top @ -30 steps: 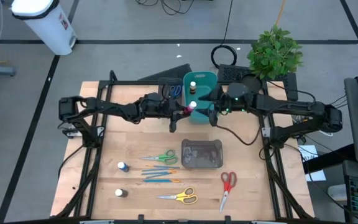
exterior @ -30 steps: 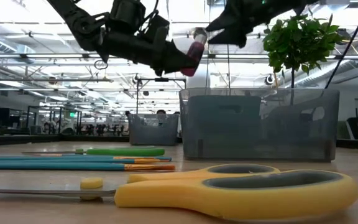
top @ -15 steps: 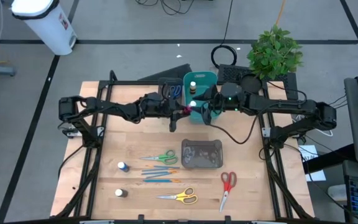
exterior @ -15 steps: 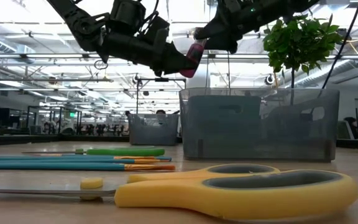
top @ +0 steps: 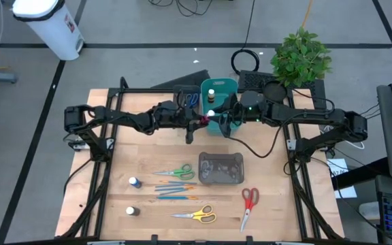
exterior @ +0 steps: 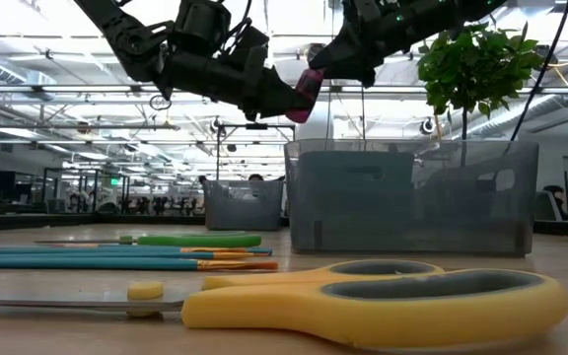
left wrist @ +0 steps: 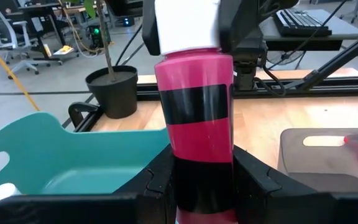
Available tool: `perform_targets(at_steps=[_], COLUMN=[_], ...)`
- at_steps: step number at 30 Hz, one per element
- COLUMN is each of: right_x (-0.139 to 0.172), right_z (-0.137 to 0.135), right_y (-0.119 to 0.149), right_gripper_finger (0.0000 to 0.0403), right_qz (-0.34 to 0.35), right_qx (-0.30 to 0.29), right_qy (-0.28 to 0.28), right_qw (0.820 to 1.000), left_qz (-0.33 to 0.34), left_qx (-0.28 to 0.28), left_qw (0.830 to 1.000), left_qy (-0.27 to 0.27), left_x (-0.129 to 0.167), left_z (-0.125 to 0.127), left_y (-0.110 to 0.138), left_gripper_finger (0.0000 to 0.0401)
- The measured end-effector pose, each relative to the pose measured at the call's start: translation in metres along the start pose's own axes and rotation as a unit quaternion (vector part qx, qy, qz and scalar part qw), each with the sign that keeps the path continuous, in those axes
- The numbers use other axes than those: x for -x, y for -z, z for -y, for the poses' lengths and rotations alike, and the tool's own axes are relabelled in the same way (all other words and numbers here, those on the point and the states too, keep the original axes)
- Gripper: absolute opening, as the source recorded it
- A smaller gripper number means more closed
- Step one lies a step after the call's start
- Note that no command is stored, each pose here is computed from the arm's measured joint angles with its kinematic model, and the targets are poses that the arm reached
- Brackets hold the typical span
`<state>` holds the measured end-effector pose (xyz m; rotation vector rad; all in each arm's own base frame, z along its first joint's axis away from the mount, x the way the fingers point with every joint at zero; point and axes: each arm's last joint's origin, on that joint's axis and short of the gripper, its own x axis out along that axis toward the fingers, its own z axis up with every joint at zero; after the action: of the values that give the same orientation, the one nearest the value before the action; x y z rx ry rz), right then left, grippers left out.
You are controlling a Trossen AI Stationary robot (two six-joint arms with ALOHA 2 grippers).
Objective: Pick & Place Paint Supplies
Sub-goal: Put the pink paint bottle into the green bin
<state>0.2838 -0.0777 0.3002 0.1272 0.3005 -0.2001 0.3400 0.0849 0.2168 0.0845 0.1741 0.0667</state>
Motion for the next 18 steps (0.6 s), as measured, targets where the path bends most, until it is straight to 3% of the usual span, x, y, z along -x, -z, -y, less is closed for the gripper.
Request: perform_targets(at_steps=[6, 11, 18], right_x=[0.0, 0.0, 0.0], right_z=[0.0, -0.001, 0.003], right_y=[0.0, -0.002, -0.003], right_gripper_finger=[0.0105, 0.0105, 0.0105], right_qz=[0.002, 0.011, 0.016], right_qx=[0.001, 0.006, 0.008], right_qy=[-0.001, -0.002, 0.007], right_qw=[1.0, 1.0, 1.0], left_qz=[0.0, 0.001, -0.007], left_qx=[-0.007, 0.002, 0.028], left_qw=[1.0, 1.0, 0.997], left_qy=[-0.002, -0.005, -0.071], left_x=[0.0, 0.0, 0.006], left_z=[0.0, 0.002, 0.008], left_y=[0.0, 0.0, -0.01], left_gripper_finger=[0.0112, 0.0169, 0.024])
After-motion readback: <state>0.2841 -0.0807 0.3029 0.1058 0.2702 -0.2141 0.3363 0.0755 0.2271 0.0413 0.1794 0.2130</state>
